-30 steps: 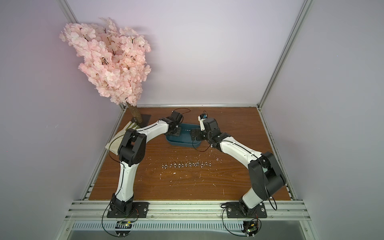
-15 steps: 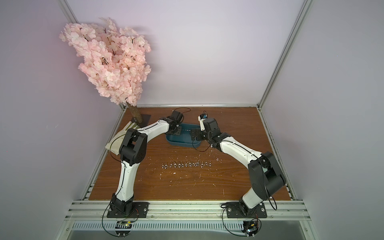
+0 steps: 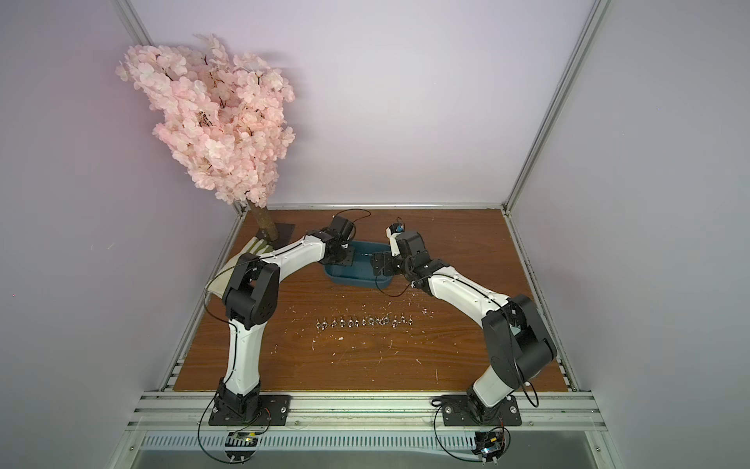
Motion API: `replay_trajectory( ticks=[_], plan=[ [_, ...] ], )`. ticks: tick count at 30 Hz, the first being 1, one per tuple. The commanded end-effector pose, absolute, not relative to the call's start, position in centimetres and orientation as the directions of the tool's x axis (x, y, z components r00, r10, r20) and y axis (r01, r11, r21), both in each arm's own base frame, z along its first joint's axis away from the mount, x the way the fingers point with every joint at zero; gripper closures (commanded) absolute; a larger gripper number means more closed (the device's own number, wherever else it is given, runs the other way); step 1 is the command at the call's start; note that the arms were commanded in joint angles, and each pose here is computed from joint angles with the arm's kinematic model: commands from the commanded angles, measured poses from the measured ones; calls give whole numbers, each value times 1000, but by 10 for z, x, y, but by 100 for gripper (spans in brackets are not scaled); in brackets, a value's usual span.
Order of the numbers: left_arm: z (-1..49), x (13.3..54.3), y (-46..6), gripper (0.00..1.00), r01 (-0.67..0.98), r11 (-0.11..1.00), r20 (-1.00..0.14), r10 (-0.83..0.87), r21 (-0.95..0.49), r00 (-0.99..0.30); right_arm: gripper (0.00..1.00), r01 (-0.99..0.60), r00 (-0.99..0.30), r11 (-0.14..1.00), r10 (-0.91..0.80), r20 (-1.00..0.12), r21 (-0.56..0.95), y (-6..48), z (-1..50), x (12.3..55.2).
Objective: Take out the wing nut from the storage box
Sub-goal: Pick up the wing nut from the storage box.
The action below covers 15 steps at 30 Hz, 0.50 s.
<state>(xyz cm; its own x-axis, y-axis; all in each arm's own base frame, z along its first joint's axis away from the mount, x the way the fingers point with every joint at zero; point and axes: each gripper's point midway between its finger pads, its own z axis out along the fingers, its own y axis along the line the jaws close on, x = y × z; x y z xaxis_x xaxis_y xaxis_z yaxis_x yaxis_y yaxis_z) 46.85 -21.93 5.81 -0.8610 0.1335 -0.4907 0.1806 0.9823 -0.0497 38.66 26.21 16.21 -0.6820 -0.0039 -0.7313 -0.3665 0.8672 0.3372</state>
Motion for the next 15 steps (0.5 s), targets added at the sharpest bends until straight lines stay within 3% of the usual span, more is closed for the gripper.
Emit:
replay_trajectory(
  ticks=[1,7,9,13,15],
  plan=[
    [93,466,-248,88,240,949,-564,87,-203,-821,4,-396,-656,829,45,-754,394,272,190,395],
    [108,449,-268,90,314,886,-591,59,-340,-805,18,-400,-689,783,86,-720,476,277,191,399],
    [114,446,-273,89,332,865,-599,46,-376,-799,27,-402,-701,757,107,-705,515,280,193,401],
    [127,440,-284,88,361,825,-615,22,-434,-788,57,-414,-733,695,129,-668,588,289,194,404],
    [131,436,-291,88,374,811,-618,19,-450,-786,62,-409,-741,684,138,-657,605,292,193,406]
  ],
)
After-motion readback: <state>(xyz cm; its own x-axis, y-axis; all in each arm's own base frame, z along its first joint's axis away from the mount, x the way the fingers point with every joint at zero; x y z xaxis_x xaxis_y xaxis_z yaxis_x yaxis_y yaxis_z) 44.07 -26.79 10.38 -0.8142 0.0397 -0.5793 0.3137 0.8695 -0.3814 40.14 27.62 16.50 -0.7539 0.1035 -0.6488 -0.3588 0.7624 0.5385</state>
